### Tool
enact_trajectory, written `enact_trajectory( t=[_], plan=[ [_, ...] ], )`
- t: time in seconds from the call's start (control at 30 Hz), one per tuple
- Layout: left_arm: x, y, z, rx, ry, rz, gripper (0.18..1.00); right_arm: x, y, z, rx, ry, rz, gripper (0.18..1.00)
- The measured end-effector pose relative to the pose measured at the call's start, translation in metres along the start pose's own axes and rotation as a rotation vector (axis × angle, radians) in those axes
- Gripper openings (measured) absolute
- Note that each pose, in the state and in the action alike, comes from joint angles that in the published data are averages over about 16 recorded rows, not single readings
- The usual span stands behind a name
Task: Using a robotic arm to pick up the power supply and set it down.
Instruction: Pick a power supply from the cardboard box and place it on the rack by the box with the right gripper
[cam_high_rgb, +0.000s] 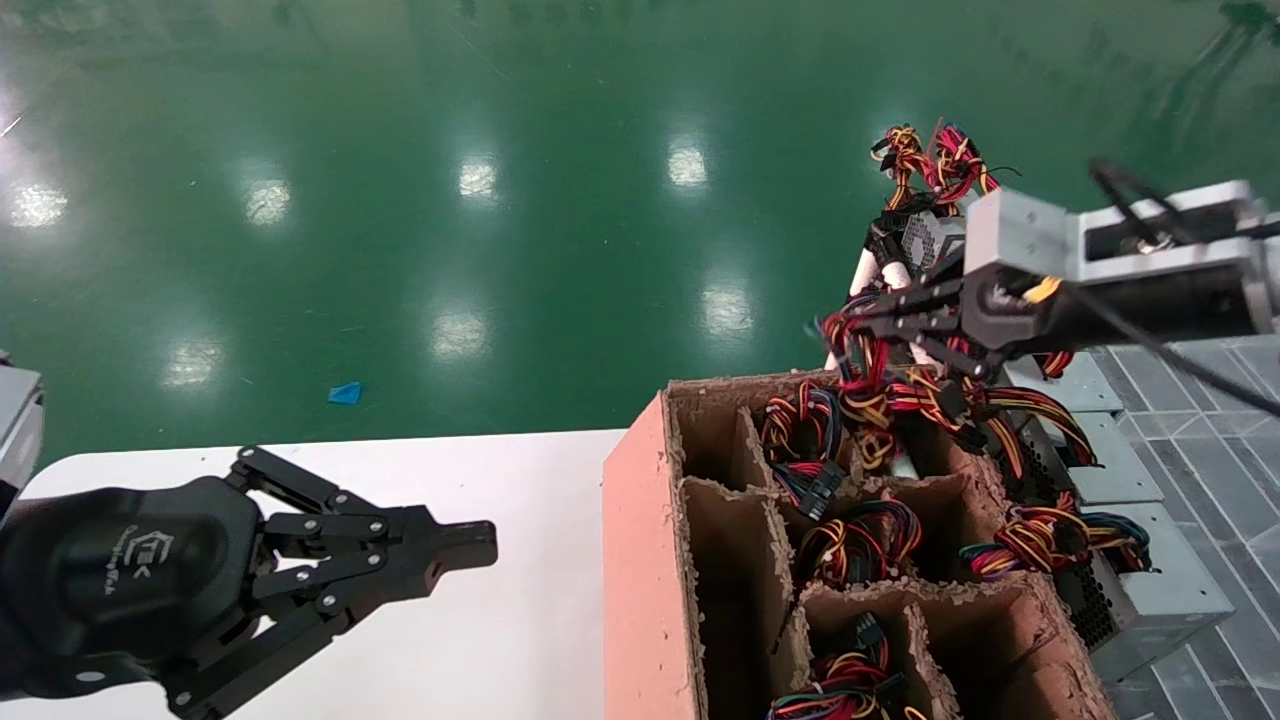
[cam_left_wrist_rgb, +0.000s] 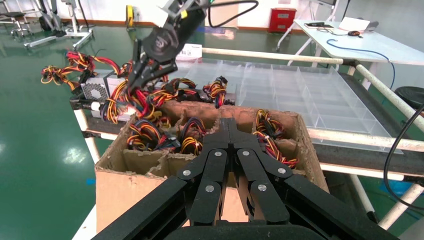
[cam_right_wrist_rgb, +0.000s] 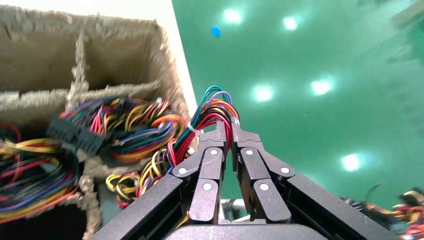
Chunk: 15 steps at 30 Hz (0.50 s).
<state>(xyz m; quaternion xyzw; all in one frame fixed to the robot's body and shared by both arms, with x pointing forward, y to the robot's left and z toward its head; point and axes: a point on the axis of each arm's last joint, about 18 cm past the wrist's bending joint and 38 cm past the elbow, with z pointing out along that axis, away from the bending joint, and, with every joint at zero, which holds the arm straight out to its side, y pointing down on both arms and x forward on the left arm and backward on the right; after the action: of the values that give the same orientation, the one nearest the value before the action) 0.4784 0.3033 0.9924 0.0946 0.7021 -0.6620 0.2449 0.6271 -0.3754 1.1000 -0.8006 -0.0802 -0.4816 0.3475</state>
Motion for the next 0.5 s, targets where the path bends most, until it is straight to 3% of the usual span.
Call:
enact_trajectory(
  t=[0.5],
  plan=[
    [0.000,0.000,0.000,0.000,0.000,0.000,0.191,0.027,-0.038,-0.056,0.150,0.152,-0.082,0.197]
  ],
)
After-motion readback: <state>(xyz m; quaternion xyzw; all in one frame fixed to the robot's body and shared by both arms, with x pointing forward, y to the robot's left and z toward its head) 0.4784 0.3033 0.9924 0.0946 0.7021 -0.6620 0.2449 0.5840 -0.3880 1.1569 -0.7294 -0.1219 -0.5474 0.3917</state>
